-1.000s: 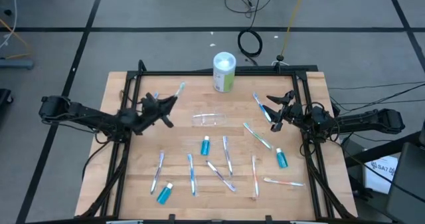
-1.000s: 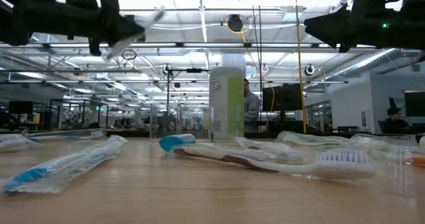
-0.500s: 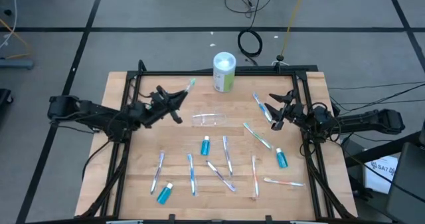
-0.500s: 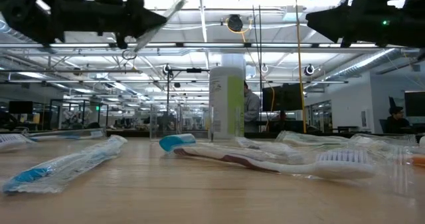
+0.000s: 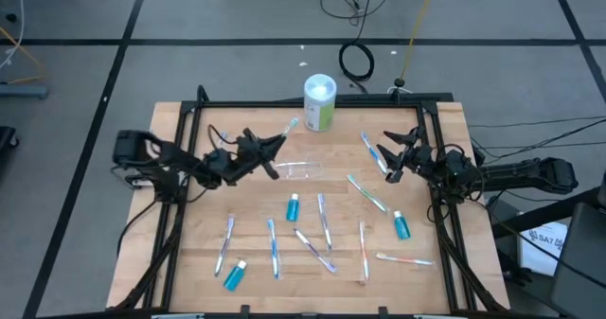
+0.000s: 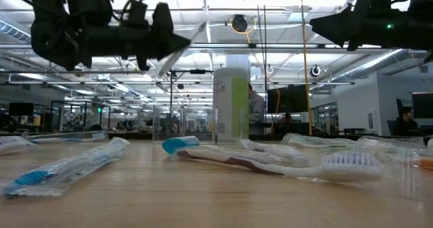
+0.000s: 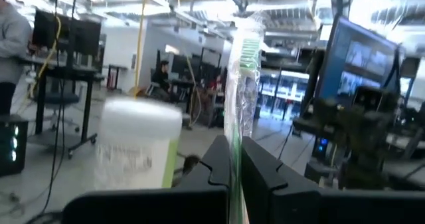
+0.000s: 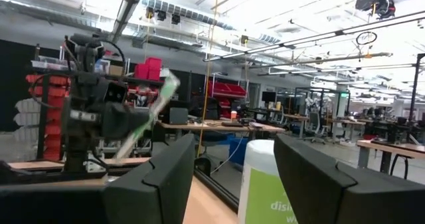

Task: Pick & Place toothbrushing station
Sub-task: Put the left green toothbrush into the transparent organizer

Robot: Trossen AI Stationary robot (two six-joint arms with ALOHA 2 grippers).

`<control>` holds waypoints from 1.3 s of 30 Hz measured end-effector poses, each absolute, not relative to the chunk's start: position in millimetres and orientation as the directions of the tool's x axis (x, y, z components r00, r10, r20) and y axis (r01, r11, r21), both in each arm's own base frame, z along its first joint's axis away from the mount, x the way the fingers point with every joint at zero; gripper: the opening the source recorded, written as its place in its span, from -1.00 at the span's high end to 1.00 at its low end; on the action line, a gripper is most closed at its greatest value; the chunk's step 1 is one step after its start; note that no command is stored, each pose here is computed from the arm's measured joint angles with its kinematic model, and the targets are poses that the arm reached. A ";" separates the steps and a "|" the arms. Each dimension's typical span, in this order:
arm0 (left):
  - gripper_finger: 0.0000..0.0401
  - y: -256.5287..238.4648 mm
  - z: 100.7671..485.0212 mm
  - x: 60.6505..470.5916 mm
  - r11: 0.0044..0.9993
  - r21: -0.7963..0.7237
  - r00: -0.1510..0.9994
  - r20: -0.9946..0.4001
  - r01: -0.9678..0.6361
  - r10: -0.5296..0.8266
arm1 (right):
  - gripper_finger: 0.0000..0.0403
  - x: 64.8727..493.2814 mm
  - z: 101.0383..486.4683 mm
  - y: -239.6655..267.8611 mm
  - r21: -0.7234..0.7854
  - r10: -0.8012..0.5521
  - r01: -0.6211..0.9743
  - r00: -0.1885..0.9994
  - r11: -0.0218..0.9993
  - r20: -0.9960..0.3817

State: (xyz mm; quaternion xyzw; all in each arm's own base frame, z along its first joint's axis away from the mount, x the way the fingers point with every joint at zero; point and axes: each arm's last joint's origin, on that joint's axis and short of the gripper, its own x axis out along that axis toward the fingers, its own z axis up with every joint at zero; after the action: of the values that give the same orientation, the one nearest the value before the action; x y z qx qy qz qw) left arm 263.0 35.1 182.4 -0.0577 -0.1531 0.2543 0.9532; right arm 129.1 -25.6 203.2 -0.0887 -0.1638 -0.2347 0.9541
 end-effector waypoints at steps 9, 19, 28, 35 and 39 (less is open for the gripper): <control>0.97 39.0 147.6 279.0 0.819 -0.118 0.804 0.159 -0.561 0.573 | 0.00 129.4 202.5 -25.6 -0.085 -0.419 0.473 0.839 0.877 0.348; 0.97 42.4 130.8 301.1 0.805 -0.114 0.795 0.127 -0.582 0.593 | 0.00 129.4 202.5 -25.6 -0.084 -0.419 0.473 0.839 0.877 0.347; 0.96 32.9 121.9 301.3 0.738 -0.145 0.733 0.092 -0.660 0.674 | 0.00 129.7 201.7 -25.6 -0.087 -0.419 0.472 0.842 0.878 0.340; 0.94 18.4 117.7 301.5 0.727 -0.063 0.725 0.054 -0.684 0.687 | 0.00 129.8 201.3 -25.7 -0.090 -0.419 0.472 0.844 0.877 0.336; 0.80 13.9 116.8 301.3 0.719 -0.090 0.718 0.046 -0.690 0.695 | 0.00 129.8 201.3 -25.7 -0.084 -0.419 0.470 0.844 0.879 0.336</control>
State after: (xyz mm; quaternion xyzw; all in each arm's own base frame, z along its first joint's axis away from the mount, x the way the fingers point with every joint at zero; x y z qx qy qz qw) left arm 301.3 13.9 116.8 -0.0334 -0.0382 0.3736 0.9262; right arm 129.8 -25.7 201.3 -0.0817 -0.1556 -0.2323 0.9566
